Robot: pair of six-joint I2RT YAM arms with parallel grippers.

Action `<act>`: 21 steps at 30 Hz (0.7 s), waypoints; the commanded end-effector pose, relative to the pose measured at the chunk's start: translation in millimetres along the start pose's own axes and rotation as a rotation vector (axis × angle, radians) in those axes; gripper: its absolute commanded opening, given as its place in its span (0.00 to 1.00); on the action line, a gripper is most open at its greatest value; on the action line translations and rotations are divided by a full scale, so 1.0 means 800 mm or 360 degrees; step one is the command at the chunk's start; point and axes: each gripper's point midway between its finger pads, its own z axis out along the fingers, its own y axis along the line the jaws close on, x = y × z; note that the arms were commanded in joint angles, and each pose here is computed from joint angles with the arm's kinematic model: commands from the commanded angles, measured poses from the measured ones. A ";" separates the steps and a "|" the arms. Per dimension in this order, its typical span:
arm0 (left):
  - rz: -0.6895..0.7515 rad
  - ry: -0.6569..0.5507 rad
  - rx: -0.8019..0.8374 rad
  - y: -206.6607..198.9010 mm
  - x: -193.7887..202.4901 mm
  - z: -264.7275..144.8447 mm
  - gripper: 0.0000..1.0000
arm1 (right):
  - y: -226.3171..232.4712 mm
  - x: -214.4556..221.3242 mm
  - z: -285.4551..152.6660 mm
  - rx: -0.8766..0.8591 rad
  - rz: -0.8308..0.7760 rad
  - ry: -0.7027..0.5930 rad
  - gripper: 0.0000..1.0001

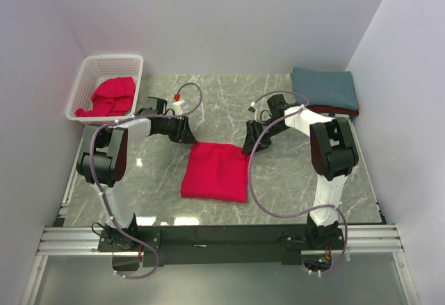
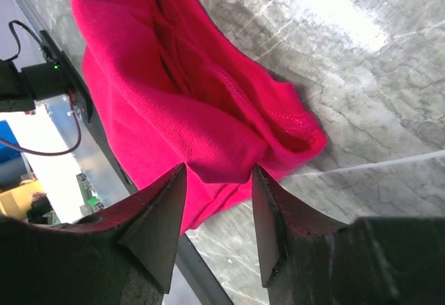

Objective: Fold and stack the t-shirts
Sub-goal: Fold the tshirt

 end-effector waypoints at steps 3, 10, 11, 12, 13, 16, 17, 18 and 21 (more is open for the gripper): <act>0.0009 -0.0065 0.0045 -0.008 -0.019 0.003 0.31 | 0.015 -0.010 -0.011 -0.0054 -0.0025 -0.0057 0.46; 0.0005 -0.0063 0.0043 -0.007 -0.018 0.003 0.10 | 0.010 -0.016 -0.018 0.0026 -0.0048 -0.0102 0.10; 0.0003 -0.0068 0.0031 -0.006 -0.019 0.003 0.06 | 0.011 -0.018 -0.020 0.0035 -0.0056 -0.0111 0.01; 0.0010 -0.0075 0.0028 -0.007 -0.020 0.002 0.01 | 0.016 -0.020 -0.025 0.0042 -0.0075 -0.0131 0.00; 0.0012 -0.0076 0.0028 -0.008 -0.020 0.001 0.01 | 0.017 -0.021 -0.030 0.0056 -0.0078 -0.0142 0.00; 0.0041 -0.0113 0.0000 -0.008 -0.024 -0.006 0.01 | 0.027 -0.024 -0.043 0.0078 -0.0104 -0.0177 0.00; 0.0046 -0.0128 -0.0010 -0.008 -0.026 -0.008 0.01 | 0.026 -0.025 -0.047 0.0103 -0.0108 -0.0187 0.00; 0.0058 -0.0149 -0.0018 -0.010 -0.030 -0.013 0.01 | 0.030 -0.026 -0.052 0.0117 -0.0123 -0.0202 0.00; 0.0059 -0.0184 -0.0036 -0.006 -0.033 -0.021 0.01 | 0.021 -0.027 -0.058 0.0200 -0.0126 -0.0217 0.00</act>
